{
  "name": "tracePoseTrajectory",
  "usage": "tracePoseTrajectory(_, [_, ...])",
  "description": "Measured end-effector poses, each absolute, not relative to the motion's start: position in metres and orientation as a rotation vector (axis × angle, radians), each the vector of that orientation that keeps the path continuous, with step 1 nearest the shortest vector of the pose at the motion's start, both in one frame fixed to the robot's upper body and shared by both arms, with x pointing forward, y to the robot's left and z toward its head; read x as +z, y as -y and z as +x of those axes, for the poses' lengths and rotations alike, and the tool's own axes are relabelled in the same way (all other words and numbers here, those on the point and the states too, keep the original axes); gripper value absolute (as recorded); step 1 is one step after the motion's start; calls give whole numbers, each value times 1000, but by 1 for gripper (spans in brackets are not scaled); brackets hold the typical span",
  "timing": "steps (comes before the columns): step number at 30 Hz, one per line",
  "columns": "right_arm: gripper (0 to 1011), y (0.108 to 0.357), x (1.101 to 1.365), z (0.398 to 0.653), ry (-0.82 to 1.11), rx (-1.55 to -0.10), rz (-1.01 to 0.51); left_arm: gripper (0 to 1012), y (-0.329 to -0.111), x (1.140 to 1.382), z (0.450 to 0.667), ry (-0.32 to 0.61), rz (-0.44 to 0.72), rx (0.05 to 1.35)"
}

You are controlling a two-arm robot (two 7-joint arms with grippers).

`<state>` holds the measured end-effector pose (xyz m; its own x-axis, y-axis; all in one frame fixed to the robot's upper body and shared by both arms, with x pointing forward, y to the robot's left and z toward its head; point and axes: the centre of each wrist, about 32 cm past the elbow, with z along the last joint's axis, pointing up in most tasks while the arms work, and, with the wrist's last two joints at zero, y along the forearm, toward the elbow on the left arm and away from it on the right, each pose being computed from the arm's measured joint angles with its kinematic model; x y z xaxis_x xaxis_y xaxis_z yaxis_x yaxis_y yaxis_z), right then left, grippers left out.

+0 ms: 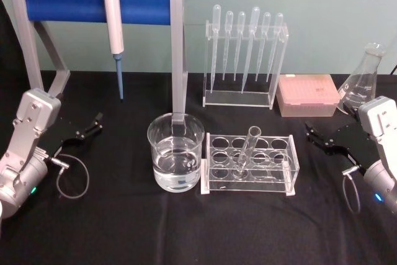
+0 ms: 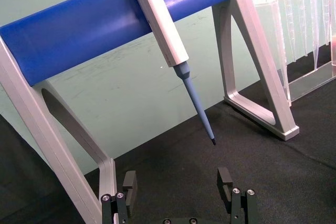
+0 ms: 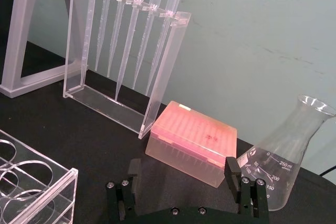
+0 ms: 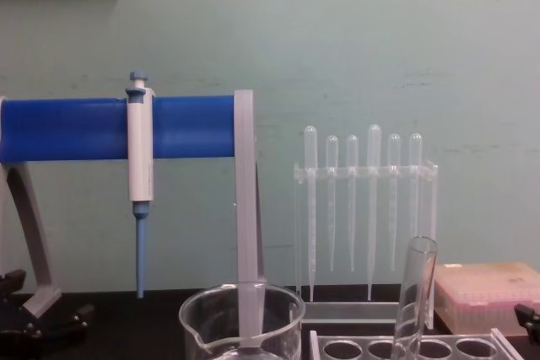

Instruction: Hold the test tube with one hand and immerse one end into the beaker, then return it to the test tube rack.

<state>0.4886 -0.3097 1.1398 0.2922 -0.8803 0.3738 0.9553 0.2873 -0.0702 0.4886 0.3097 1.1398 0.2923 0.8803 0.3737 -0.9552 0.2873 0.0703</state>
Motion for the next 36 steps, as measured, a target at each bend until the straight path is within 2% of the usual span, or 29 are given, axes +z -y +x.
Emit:
tracePoseTrajectory(25, [1003, 310, 1140, 489, 285, -1248, -303, 1000, -310, 1140, 489, 285, 304, 1248])
tracePoseTrajectory(36, [1003, 322, 1173, 473, 258, -1207, -200, 1000, -310, 1140, 489, 285, 304, 1248])
